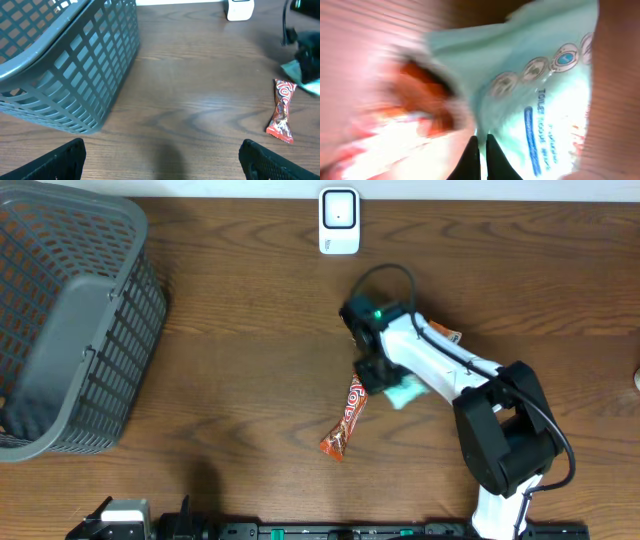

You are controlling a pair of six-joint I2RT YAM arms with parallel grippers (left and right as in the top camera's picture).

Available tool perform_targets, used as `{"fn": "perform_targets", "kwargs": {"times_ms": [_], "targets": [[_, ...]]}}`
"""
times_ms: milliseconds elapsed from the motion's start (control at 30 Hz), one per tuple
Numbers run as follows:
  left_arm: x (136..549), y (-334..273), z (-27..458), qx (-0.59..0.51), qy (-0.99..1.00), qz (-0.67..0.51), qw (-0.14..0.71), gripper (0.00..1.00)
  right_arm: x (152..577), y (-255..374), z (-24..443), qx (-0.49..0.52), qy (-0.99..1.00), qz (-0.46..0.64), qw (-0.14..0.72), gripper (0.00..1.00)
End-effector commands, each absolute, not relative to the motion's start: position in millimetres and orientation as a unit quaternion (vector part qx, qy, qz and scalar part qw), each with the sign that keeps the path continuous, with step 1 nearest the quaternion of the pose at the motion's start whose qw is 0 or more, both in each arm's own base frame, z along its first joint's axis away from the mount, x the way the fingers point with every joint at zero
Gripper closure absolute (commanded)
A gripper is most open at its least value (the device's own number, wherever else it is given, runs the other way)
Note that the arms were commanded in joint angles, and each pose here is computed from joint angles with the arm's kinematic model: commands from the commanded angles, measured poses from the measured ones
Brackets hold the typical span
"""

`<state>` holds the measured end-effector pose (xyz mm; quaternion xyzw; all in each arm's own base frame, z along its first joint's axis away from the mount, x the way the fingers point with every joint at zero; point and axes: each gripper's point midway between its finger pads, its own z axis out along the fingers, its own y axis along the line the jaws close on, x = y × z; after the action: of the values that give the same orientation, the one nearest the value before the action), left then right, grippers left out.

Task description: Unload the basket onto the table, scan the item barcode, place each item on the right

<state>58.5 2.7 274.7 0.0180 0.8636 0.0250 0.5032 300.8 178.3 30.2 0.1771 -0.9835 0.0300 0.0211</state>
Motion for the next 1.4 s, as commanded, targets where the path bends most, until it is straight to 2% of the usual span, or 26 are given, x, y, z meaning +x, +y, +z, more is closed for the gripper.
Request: {"fn": "perform_targets", "kwargs": {"times_ms": [0, 233, 333, 367, 433, 467, 533, 700, 1233, 1300, 1367], "targets": [[57, 5, 275, 0.018, 0.862, 0.035, 0.505, 0.02, 306, 225, 62, 0.208, -0.974, -0.088, 0.008, 0.99], [57, 5, 275, 0.018, 0.862, 0.035, 0.505, 0.02, 324, 226, 65, 0.207, -0.974, -0.082, -0.026, 0.99], [57, 5, 275, 0.018, 0.862, 0.035, 0.505, 0.02, 318, 217, 63, 0.187, -0.981, -0.045, -0.018, 0.40], [57, 5, 275, 0.018, 0.862, 0.035, 0.505, 0.02, 315, 213, 62, 0.182, -0.983, -0.027, -0.015, 0.31], [57, 5, 275, 0.018, 0.862, 0.035, 0.505, 0.02, 312, 202, 62, 0.176, -0.984, 0.018, -0.015, 0.28], [57, 5, 275, 0.018, 0.862, 0.035, 0.505, 0.02, 312, 197, 62, 0.177, -0.983, 0.043, -0.018, 0.23], [57, 5, 275, 0.018, 0.862, 0.035, 0.505, 0.02, 313, 188, 62, 0.187, -0.978, 0.085, -0.029, 0.01], [57, 5, 275, 0.018, 0.862, 0.035, 0.505, 0.02, 313, 169, 51, 0.197, -0.968, 0.150, -0.044, 0.01], [57, 5, 275, 0.018, 0.862, 0.035, 0.505, 0.02, 314, 156, 17, 0.213, -0.958, 0.178, -0.069, 0.03], [57, 5, 275, 0.018, 0.862, 0.035, 0.505, 0.02, 313, 151, 11, 0.211, -0.957, 0.184, -0.069, 0.12], [57, 5, 275, 0.018, 0.862, 0.035, 0.505, 0.02, 307, 146, 3, 0.213, -0.957, 0.187, -0.063, 0.29]]}}
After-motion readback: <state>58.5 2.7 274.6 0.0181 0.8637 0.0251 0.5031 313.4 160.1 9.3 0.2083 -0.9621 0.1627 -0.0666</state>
